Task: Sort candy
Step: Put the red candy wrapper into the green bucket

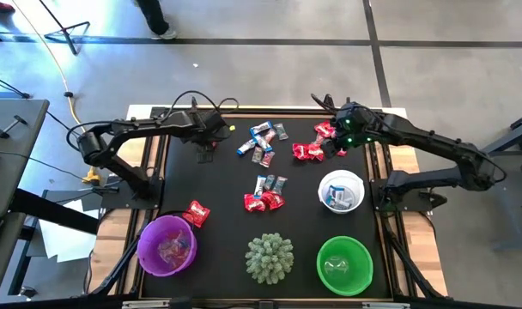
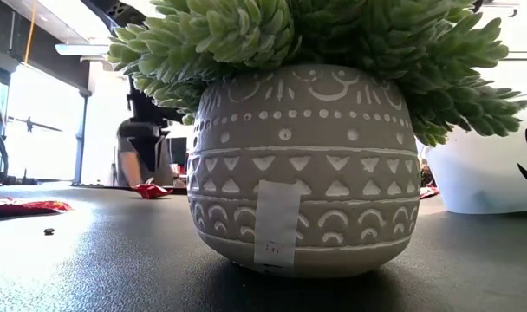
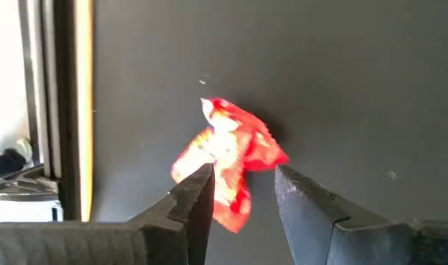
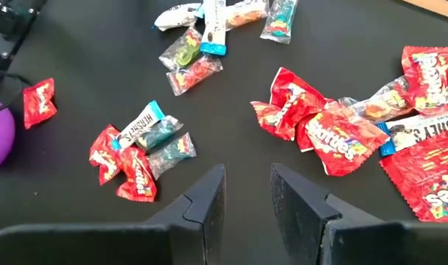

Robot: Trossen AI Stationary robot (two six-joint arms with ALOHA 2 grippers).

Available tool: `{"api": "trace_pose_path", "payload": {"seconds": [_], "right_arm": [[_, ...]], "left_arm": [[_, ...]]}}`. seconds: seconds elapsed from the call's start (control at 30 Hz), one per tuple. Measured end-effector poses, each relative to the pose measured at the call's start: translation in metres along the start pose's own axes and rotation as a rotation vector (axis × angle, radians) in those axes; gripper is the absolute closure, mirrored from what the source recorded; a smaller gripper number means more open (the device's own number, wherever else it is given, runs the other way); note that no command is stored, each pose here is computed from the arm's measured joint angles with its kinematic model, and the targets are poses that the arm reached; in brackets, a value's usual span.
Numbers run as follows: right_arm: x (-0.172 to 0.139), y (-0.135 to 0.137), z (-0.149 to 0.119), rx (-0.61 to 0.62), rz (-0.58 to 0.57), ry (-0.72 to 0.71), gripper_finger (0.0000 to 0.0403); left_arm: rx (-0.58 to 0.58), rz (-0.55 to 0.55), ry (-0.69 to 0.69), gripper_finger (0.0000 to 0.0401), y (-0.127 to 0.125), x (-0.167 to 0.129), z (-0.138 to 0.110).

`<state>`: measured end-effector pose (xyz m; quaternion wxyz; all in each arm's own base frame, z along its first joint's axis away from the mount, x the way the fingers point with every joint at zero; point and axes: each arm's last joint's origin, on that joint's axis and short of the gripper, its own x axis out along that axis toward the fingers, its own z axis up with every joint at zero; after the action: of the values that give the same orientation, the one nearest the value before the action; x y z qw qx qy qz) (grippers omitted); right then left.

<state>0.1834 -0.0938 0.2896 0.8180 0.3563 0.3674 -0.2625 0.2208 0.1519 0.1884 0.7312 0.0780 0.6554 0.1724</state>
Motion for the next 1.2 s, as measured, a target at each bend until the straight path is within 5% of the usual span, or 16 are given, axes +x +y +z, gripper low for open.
{"api": "trace_pose_path", "payload": {"seconds": [0.33, 0.73, 1.2], "right_arm": [[0.005, 0.0, 0.001, 0.002, -0.01, 0.016, 0.0297], [0.005, 0.0, 0.001, 0.002, -0.01, 0.017, 0.0297], [0.005, 0.001, 0.0, 0.007, 0.022, 0.035, 0.0297]], "left_arm": [[-0.099, 0.012, 0.011, 0.0272, 0.012, 0.023, -0.021], [-0.154, -0.058, -0.122, 0.0272, 0.016, 0.029, -0.013], [-0.27, -0.119, 0.004, 0.0272, 0.008, 0.068, -0.011]]}}
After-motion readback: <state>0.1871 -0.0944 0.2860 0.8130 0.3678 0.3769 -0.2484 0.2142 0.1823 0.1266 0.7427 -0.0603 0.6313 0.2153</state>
